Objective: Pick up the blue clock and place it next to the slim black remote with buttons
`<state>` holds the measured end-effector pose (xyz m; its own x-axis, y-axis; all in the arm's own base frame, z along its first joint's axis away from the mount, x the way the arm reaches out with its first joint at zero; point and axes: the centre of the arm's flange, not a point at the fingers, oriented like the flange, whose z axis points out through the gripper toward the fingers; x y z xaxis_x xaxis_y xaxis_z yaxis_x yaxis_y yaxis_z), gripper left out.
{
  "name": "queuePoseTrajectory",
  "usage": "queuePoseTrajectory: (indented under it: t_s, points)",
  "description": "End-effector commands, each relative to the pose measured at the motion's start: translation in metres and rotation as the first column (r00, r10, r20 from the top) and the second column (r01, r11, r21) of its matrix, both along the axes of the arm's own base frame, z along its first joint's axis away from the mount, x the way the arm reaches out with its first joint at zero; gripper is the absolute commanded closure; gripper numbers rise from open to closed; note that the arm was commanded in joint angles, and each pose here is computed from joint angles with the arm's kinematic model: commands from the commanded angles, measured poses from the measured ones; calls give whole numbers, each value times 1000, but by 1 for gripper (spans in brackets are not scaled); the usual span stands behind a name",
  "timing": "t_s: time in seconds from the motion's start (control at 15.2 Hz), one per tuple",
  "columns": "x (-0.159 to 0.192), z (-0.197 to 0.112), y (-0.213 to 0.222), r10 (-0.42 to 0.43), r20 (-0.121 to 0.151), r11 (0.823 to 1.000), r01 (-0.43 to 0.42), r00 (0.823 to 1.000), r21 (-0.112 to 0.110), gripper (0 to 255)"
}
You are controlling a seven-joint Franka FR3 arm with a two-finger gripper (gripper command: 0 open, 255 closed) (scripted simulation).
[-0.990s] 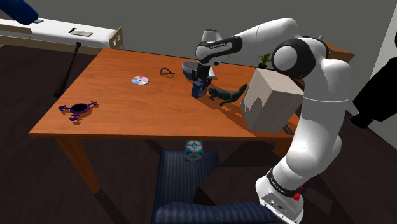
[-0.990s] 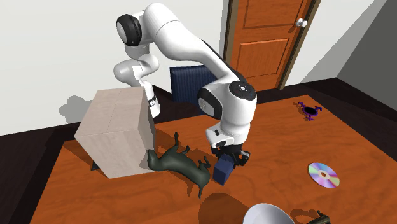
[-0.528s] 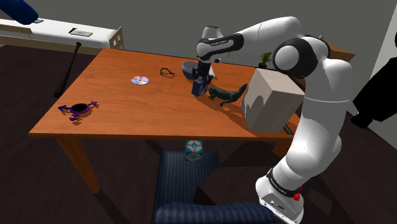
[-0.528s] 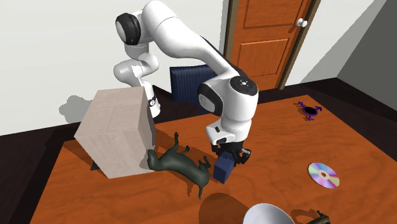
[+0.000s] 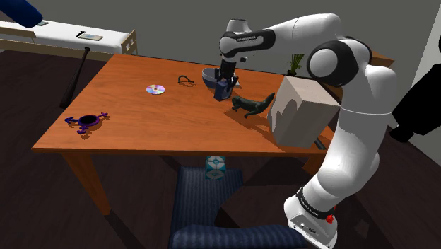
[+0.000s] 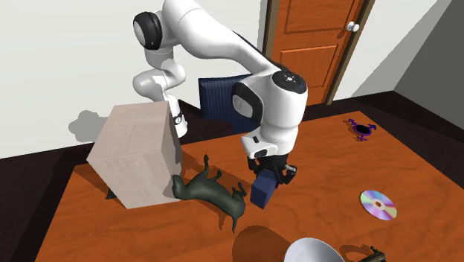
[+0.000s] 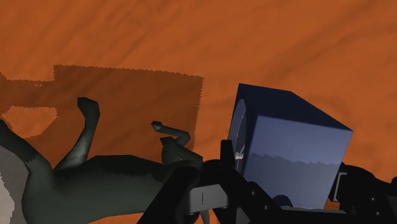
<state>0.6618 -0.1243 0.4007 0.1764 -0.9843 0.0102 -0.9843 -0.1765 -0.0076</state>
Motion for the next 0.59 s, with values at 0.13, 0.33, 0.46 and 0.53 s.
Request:
queuePoseTrajectory:
  t_s: [0.13, 0.33, 0.46, 0.53]
  points:
    - [-1, 22, -1, 0, 0, 1000, 0, 1000, 0, 255]
    - [-1, 38, -1, 0, 0, 1000, 0, 1000, 0, 255]
    - [-1, 49, -1, 0, 0, 1000, 0, 1000, 0, 255]
    - [-1, 54, -1, 0, 0, 1000, 0, 1000, 0, 255]
